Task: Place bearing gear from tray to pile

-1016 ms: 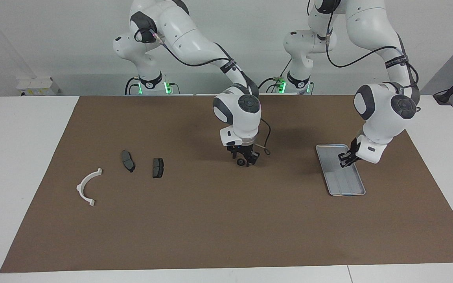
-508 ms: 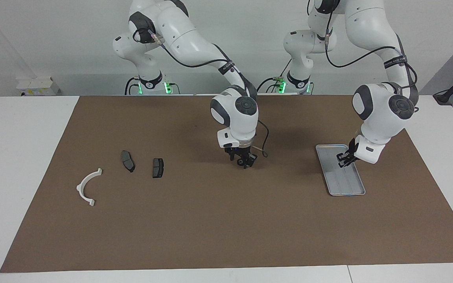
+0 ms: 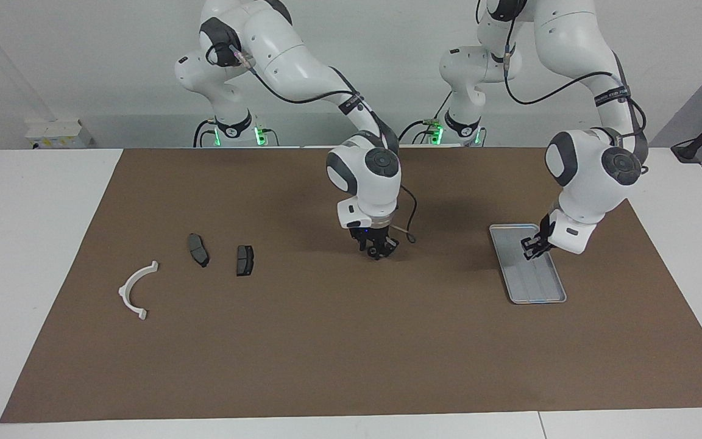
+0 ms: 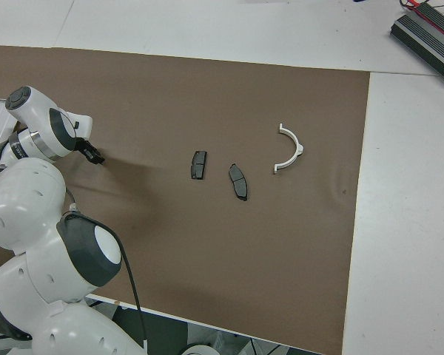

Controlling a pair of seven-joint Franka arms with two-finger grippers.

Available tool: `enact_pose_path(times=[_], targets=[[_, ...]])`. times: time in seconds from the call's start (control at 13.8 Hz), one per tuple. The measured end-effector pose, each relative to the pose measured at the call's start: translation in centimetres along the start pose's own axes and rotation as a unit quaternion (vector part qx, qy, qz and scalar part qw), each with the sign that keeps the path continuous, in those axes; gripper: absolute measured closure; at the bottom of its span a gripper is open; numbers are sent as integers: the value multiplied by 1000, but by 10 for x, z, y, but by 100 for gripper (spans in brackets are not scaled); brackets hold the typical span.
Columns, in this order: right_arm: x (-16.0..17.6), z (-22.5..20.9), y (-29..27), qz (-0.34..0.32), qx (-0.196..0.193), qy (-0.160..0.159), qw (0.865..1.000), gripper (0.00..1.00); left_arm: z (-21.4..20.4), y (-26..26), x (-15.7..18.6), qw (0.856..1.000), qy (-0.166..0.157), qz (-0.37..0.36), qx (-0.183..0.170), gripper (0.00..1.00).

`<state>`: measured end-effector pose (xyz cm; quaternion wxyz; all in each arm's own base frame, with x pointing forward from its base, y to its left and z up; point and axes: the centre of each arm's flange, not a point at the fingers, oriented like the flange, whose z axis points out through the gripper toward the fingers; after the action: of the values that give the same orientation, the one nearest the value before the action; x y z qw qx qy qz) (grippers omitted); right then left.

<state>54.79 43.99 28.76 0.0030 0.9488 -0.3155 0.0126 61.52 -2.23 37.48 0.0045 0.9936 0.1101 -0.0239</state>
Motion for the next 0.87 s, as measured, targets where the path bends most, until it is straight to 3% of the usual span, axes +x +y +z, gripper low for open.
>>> enact_pose_path(times=[0.22,0.58,0.87], targets=[[-2,-1,0,-1,0,0,1000,65,-4,8,-1,1000,0,-8,0,77],[0,-1,1,-17,-7,-2,1000,65,-10,42,-9,999,2,-33,0,77],[52,-24,10,-44,-25,-8,999,65,-19,87,-22,998,8,-55,-2,77]])
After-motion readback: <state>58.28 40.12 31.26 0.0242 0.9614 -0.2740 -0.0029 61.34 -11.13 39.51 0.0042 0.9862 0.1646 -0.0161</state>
